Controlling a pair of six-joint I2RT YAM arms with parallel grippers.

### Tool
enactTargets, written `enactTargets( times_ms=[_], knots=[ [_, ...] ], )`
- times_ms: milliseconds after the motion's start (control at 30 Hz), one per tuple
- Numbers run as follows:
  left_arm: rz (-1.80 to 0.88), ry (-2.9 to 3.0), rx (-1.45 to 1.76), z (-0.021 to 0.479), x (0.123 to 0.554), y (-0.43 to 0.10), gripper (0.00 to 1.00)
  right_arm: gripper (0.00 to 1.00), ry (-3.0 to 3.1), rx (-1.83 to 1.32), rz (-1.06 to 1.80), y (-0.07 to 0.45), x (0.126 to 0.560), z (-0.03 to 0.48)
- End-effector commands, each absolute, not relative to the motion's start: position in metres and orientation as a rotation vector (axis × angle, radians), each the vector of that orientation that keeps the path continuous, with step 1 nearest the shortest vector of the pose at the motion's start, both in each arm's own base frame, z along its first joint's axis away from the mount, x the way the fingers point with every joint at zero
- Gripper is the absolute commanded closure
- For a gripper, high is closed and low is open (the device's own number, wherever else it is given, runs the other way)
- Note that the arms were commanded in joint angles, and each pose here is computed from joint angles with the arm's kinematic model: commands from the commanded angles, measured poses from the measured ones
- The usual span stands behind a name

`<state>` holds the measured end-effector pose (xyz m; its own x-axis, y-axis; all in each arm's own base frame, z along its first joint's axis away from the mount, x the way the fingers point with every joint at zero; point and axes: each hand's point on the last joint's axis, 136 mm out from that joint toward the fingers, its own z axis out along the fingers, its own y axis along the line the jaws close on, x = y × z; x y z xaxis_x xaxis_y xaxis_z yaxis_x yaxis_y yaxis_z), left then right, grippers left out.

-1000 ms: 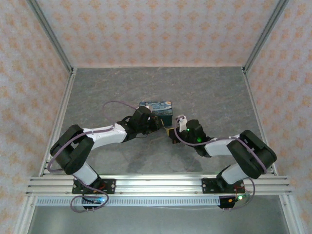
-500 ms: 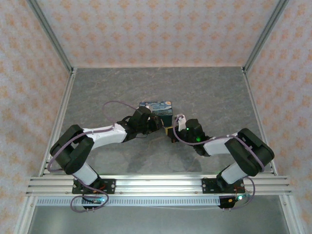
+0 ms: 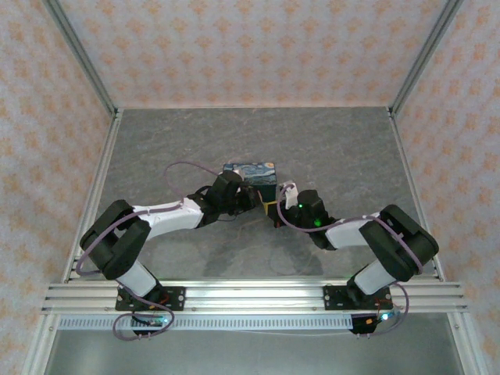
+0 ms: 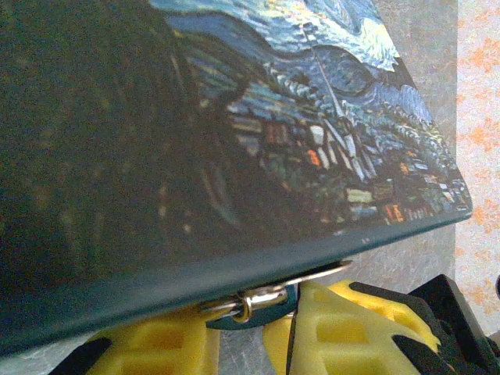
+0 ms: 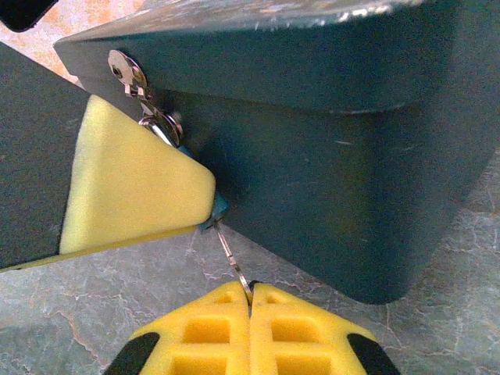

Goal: Unlock the padlock with the key

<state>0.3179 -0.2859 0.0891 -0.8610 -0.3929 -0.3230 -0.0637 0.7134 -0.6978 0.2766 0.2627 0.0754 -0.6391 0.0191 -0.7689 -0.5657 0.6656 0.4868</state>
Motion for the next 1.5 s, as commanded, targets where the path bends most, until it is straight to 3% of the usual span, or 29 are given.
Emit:
enactTargets(
  times_ms=[0,1467],
  knots=[
    [-1.034,2.399,-0.348,0.114,0.326,-0.288,0.75,1.0,2.002,-0.45,0.968,0.272,0.284,0.095],
    [-1.06,2.398,-0.382,0.12,0.324,-0.289,0.76,1.0,1.972,-0.464,0.946,0.263,0.282,0.099]
  ],
)
